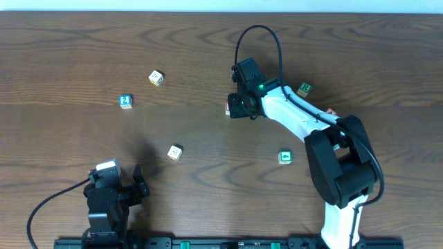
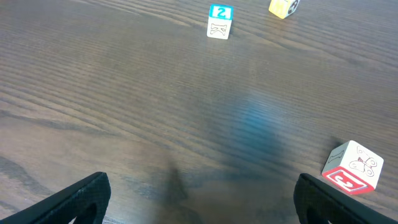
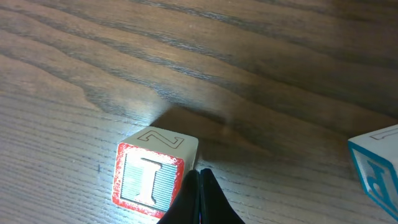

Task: Spell out Ai2
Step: 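Move the right gripper to the red-bordered A block and grasp it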

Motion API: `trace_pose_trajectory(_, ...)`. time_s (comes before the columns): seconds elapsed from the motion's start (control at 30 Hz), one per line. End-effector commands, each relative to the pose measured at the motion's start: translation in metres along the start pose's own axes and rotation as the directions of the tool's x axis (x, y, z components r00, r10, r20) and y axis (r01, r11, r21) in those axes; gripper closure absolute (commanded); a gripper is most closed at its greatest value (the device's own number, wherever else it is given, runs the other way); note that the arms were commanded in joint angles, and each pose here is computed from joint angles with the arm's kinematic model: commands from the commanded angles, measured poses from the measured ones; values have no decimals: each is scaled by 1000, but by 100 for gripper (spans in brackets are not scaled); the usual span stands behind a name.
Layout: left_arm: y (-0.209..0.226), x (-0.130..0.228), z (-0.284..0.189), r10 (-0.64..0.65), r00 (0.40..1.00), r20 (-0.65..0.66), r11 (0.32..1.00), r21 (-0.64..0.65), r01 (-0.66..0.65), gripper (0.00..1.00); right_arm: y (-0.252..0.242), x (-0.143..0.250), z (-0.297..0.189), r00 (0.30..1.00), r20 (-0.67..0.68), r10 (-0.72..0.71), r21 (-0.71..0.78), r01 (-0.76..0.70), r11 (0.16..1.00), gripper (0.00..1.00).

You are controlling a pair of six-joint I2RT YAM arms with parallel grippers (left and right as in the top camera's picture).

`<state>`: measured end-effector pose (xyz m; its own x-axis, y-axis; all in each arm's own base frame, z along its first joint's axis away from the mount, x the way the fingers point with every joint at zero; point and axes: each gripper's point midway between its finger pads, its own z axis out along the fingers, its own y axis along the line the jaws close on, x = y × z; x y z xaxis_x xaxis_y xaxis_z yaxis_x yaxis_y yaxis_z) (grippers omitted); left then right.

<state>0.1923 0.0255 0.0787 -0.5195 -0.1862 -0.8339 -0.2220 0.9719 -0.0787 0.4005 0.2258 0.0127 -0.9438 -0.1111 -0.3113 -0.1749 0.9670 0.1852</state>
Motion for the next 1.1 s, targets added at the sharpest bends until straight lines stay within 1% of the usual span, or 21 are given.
trace_pose_trajectory(0.0,3,2,1,0,1000,-3,1000,-14,0,5,-1,-1,2,1000,8,4,34,-5,999,99)
trace_pose_trajectory(0.1,3,2,1,0,1000,-2,1000,-14,0,5,2,-21,-12,999,48,9,30,-10,999,98)
trace_pose_trajectory(0.2,3,2,1,0,1000,-2,1000,-14,0,5,7,-58,-45,991,136,11,44,-17,999,98)
trace_pose_trajectory(0.37,3,2,1,0,1000,-2,1000,-14,0,5,2,-115,-130,954,299,27,65,-48,997,99)
trace_pose_trajectory(0.47,3,2,1,0,1000,-2,1000,-14,0,5,-16,-126,-174,939,341,42,73,-72,995,98)
trace_pose_trajectory(0.6,3,2,1,0,1000,-2,1000,-14,0,5,-62,-109,-210,941,322,107,131,-157,979,99)
trace_pose_trajectory(0.67,3,2,1,0,1000,-2,1000,-14,0,5,-95,-91,-230,947,288,144,185,-202,962,98)
trace_pose_trajectory(0.8,3,2,1,0,1000,-3,1000,-14,0,5,-136,-62,-248,951,251,179,302,-253,919,98)
trace_pose_trajectory(0.9,3,2,1,0,1000,-3,1000,-14,0,5,-149,-39,-239,952,220,212,318,-275,907,98)
trace_pose_trajectory(1.07,3,2,1,0,1000,-2,1000,-14,0,5,-185,16,-196,936,147,321,359,-352,864,98)
